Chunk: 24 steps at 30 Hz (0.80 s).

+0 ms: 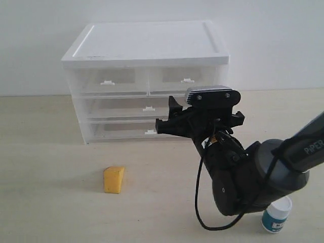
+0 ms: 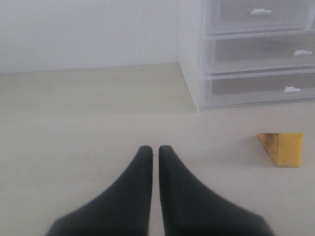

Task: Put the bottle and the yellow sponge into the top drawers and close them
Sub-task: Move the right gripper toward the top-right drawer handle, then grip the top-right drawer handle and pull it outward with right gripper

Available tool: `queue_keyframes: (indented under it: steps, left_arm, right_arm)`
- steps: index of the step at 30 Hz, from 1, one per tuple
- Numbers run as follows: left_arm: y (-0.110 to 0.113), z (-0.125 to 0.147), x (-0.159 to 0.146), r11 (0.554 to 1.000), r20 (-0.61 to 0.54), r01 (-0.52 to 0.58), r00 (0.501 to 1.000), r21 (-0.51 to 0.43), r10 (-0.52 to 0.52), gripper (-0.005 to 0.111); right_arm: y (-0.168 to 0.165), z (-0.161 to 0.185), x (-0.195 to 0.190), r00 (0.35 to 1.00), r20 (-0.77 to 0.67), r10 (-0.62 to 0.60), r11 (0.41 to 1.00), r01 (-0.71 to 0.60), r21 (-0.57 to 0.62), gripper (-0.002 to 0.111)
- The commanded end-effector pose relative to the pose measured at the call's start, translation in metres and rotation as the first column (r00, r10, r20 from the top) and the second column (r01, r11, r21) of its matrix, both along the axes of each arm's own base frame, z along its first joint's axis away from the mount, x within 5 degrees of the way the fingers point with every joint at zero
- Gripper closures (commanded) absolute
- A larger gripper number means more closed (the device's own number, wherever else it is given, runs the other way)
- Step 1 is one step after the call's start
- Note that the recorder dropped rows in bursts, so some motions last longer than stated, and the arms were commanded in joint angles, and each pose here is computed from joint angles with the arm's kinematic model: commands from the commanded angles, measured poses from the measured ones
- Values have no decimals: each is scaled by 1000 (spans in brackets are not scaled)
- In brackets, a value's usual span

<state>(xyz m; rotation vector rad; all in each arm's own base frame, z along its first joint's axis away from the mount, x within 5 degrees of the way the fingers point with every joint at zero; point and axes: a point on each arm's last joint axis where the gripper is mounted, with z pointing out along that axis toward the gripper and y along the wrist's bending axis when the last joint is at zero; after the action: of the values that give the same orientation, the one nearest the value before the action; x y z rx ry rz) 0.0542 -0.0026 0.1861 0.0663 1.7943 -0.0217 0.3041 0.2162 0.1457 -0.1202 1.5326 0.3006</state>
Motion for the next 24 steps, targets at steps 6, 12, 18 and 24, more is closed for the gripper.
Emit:
queue_keyframes:
  steps: [6, 12, 18, 24]
  left_arm:
    - [-1, -1, 0, 1000, 6, 8, 1000, -10, -8, 103]
    - [-1, -1, 0, 1000, 6, 8, 1000, -10, -8, 103]
    - [-1, -1, 0, 1000, 6, 8, 1000, -10, -8, 103]
    - [-1, -1, 0, 1000, 6, 8, 1000, -10, -8, 103]
  right_arm:
    - [7, 13, 15, 996, 54, -64, 998, 63, 29, 44]
    - [11, 24, 22, 990, 100, -98, 995, 100, -11, 44]
    - [13, 19, 31, 988, 99, -118, 993, 118, -2, 44]
    - [8, 4, 40, 988, 77, -133, 991, 135, -17, 44]
